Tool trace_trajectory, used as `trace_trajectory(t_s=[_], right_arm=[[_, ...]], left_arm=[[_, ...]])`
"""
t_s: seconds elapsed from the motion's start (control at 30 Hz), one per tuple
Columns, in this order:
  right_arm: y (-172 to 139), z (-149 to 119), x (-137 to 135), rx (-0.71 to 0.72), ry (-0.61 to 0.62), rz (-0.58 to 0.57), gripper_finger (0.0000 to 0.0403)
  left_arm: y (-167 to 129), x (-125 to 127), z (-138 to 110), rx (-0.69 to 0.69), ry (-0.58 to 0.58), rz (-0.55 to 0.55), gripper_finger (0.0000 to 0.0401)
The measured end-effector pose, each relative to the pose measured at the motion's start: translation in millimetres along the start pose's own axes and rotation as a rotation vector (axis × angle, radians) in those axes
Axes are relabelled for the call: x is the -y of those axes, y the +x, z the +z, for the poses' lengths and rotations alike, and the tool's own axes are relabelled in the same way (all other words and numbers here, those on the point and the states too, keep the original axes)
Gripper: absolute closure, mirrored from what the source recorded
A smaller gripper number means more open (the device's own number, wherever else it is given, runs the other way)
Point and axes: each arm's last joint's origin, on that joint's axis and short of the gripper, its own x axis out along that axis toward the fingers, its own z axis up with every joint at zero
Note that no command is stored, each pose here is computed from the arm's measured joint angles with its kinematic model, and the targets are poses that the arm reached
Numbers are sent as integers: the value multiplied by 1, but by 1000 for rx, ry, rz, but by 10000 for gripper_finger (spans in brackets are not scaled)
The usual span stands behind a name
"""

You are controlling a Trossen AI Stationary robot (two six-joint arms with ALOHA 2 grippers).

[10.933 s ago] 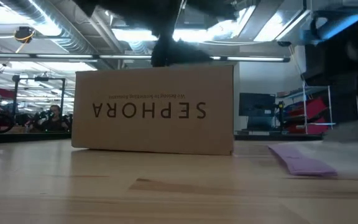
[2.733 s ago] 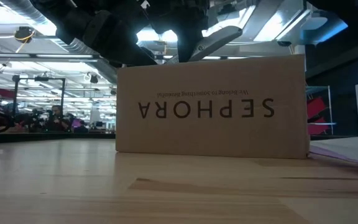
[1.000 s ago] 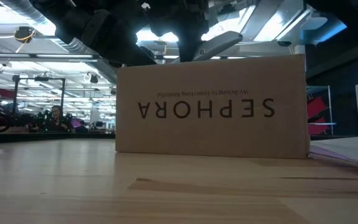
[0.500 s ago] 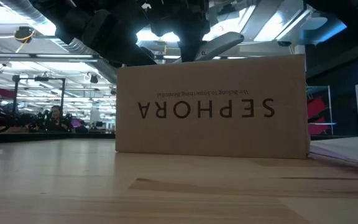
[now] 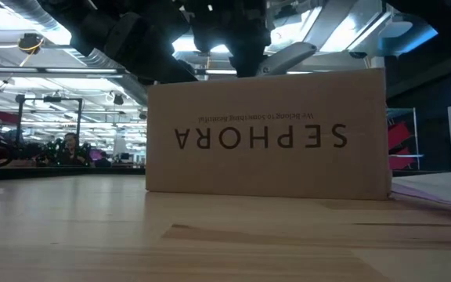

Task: Unpack boxes
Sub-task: Open the cardboard box using the cutter

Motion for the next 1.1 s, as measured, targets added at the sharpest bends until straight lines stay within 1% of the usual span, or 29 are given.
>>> trace_trajectory(t_s=[0.17,0.4,0.77,1.1], right_arm=[[0,-4,0,-38,8,-7,346],[-1,-6,1,-55,12,-10,346],[-1,-6,1,-55,18,-13,346],[-1,-8,-6,-50,19,-32,346]], left_arm=[[0,0,0,1,1,1,1],[0,0,0,1,1,1,1],[0,0,0,0,1,2,1],[0,0,0,-3,0,1,1]])
